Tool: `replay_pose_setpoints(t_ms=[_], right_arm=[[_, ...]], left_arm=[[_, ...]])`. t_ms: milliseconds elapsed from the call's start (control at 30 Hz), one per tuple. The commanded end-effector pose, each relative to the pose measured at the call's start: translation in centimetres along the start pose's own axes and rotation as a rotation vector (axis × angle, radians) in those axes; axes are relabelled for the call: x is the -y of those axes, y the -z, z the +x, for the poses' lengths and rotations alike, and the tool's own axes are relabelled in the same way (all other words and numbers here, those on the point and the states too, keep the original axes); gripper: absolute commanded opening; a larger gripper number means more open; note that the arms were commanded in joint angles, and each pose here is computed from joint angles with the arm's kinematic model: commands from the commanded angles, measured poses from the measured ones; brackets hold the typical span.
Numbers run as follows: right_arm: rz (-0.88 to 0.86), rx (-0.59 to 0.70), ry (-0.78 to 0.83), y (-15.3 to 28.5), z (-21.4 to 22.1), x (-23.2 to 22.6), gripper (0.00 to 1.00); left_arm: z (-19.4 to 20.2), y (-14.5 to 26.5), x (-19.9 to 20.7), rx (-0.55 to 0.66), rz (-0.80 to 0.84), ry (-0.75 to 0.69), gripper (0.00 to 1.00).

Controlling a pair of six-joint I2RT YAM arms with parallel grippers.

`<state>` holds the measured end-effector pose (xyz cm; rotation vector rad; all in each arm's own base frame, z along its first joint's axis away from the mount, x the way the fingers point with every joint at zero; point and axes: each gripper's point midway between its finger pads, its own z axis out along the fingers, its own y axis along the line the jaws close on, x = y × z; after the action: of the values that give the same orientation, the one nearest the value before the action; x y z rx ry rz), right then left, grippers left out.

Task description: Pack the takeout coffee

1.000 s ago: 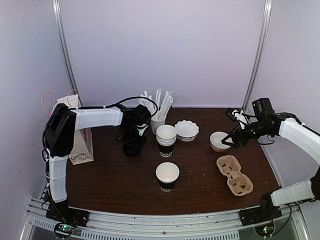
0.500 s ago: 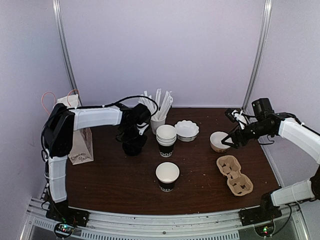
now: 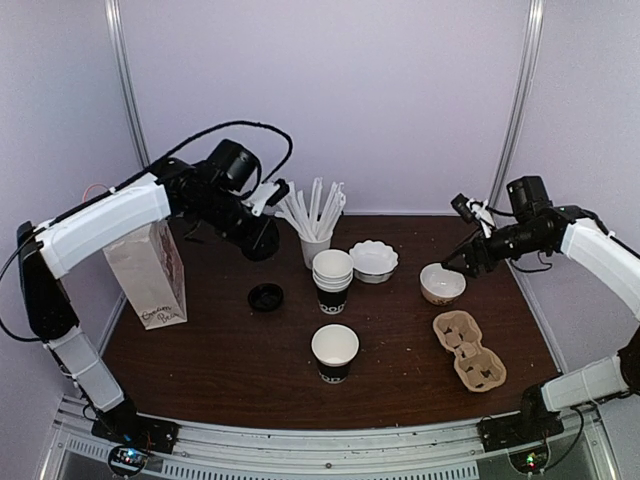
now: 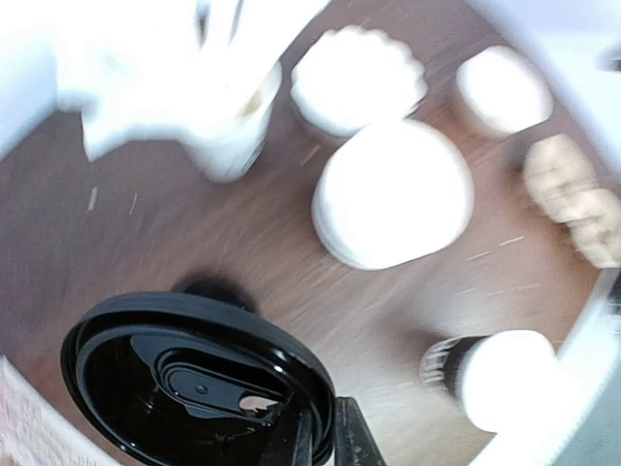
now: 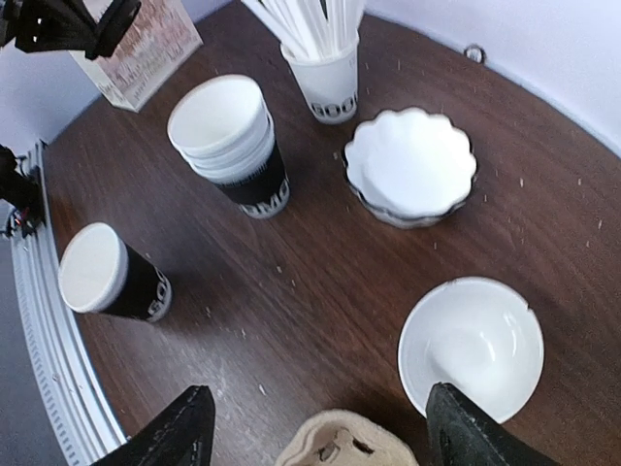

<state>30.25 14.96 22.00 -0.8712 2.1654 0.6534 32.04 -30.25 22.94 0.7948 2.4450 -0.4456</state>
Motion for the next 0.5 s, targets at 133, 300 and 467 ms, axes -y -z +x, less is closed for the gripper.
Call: replay_pose_setpoints(t_ms=[133, 300, 467], right_arm=[[-0.368, 0.251, -0.098, 3.7, -12.3, -7.2, 0.95], [-0.57, 0.269, -0.224, 2.3, -16.9, -11.9, 1.0], [-0.758, 0.281, -0.319, 0.4, -20.2, -15.0, 0.99]], left_arm=[[-9.2, 12.8, 9.6, 0.51, 0.472, -0.204, 0.06], [-10.2, 16.4, 12.5, 0.673, 0.671, -0.232, 0.08], [-10.2, 17.5, 13.5, 0.712, 0.745, -0.241, 0.07]])
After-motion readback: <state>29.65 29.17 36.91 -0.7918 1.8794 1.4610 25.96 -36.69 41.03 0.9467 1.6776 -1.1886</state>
